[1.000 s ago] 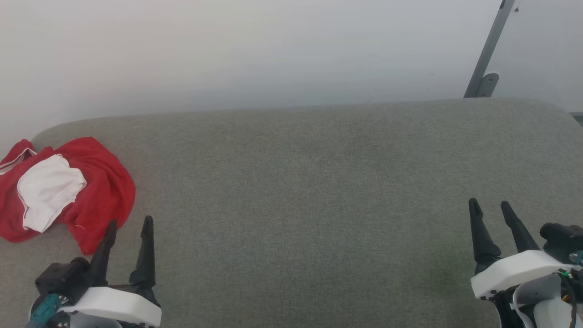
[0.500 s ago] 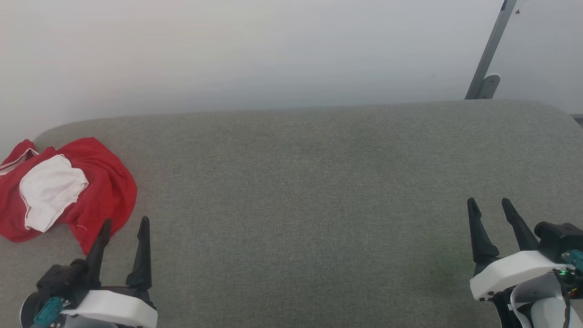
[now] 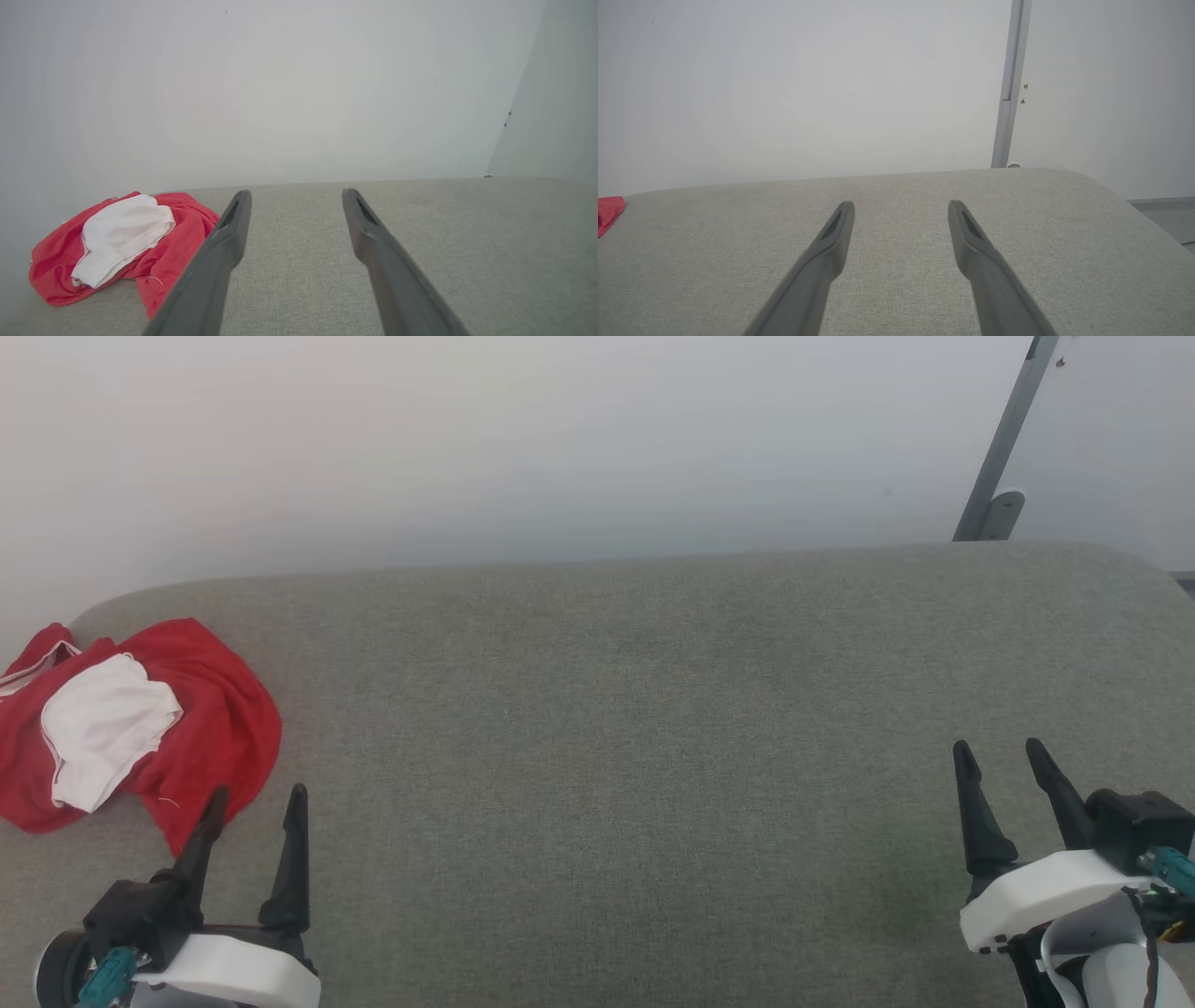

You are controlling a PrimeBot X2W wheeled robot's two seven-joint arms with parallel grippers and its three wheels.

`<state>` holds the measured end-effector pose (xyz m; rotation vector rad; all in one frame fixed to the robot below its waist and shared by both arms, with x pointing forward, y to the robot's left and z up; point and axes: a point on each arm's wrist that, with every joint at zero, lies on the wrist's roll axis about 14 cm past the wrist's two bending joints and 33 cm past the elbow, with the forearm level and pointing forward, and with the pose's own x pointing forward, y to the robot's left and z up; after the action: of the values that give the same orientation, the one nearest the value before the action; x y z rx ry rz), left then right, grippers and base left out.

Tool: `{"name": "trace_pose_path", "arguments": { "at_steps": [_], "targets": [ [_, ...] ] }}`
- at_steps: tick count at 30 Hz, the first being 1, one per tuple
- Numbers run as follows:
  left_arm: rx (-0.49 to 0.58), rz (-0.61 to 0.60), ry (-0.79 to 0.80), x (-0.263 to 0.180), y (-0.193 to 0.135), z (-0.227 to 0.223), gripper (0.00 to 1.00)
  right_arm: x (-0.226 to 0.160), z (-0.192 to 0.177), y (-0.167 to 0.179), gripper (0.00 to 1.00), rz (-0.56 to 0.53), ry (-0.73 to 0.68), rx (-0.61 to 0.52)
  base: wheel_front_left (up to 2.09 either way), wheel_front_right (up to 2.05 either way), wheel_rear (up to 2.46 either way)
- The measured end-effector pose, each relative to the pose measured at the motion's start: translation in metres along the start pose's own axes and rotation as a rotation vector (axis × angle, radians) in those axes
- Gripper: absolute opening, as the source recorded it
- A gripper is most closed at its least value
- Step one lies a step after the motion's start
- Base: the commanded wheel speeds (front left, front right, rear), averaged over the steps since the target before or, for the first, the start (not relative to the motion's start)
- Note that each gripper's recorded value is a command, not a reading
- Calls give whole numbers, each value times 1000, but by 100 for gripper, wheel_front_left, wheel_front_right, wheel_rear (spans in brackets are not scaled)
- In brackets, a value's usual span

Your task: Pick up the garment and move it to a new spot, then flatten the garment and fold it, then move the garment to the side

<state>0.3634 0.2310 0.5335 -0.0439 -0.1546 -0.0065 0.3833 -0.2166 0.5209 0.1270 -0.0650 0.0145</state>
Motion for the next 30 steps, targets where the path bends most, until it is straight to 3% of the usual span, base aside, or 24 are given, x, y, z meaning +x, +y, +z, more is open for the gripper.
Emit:
{"name": "trace_pose_path", "arguments": {
  "at_steps": [11, 17, 30],
  "targets": [
    [-20, 14, 15, -2, 3, -5, 100, 1, -1, 3, 100, 9, 1, 0, 0, 0, 0],
    [-35, 55, 31, -9, 19, -9, 100, 8, -4, 21, 100, 68, 12, -6, 0, 0, 0],
    [-56, 301, -16, -55, 101, 12, 100, 33, -10, 119, 100, 346, 35, -16, 0, 0, 0]
  ]
}}
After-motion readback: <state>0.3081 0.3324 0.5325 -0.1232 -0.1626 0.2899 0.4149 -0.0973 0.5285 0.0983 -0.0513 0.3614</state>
